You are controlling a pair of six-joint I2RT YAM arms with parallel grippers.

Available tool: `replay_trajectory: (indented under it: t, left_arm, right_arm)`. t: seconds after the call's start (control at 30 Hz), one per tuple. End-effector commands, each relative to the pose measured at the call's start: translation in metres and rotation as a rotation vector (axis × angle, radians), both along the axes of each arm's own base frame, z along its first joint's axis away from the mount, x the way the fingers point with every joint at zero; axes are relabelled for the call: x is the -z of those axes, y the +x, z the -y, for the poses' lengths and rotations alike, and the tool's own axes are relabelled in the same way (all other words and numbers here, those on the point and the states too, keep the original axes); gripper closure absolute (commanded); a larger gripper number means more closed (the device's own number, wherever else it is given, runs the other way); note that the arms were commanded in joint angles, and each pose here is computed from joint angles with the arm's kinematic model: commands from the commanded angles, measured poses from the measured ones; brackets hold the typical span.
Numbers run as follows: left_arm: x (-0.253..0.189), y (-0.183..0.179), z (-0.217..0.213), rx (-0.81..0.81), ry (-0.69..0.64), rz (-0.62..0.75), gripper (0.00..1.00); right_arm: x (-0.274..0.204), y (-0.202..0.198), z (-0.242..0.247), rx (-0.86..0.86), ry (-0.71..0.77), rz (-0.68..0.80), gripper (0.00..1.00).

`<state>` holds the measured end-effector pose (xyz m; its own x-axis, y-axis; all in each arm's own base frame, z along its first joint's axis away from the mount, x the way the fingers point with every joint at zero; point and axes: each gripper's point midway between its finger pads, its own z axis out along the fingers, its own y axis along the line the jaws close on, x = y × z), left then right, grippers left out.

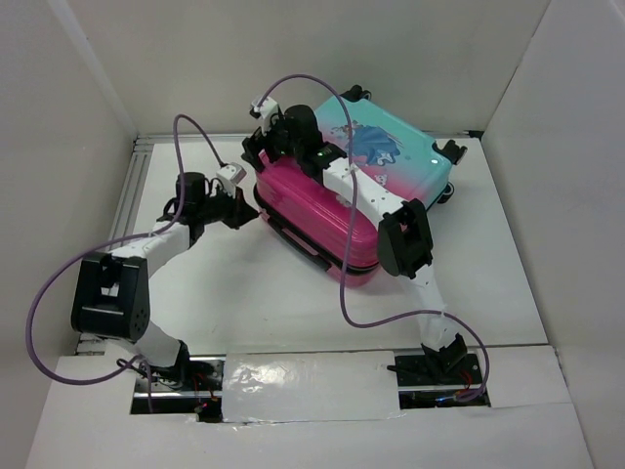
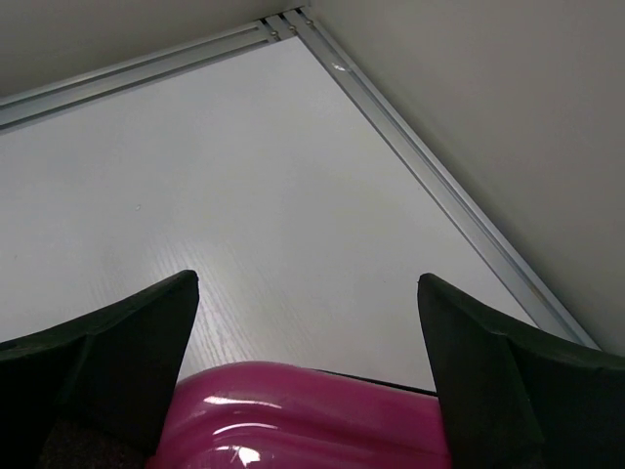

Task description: Pack the luggage

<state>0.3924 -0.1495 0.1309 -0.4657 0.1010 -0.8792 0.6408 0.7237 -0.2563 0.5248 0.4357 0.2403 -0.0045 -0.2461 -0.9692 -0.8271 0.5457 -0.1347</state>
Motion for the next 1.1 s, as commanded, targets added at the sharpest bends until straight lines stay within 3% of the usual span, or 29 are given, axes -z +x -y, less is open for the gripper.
replay_trajectory:
  t: [0.0,0.33,0.47,0.57,0.7,0.8,1.07]
  left_arm:
    - [-0.011,0.044,-0.06,-0.212,0.074,0.101,1.0]
    - [-0.005,0.083,-0.076,-0.217,0.108,0.085,1.0]
    - [-0.001,0.079,-0.069,-0.195,0.101,0.081,1.0]
    - [0.002,0.075,-0.065,-0.176,0.09,0.08,1.0]
    - [0.004,0.07,-0.062,-0.154,0.085,0.084,1.0]
    - [0.01,0.064,-0.059,-0.141,0.07,0.068,1.0]
    - [0.037,0.059,-0.055,-0.13,0.073,0.022,1.0]
  right_arm:
    - [0.08,-0.004,0.016,-0.006,-0.175,-0.117,0.02]
    - [0.105,-0.024,0.016,-0.077,-0.222,-0.213,0.13]
    - [0.069,-0.025,0.016,-0.014,-0.156,-0.278,0.13]
    - [0.01,-0.038,0.021,-0.032,-0.059,-0.251,0.12]
    - [-0.076,-0.072,0.045,-0.035,0.014,-0.155,0.12]
    - [-0.095,-0.109,0.045,-0.024,0.001,-0.138,0.13]
    - [-0.028,-0.195,0.024,-0.007,-0.089,-0.325,0.17]
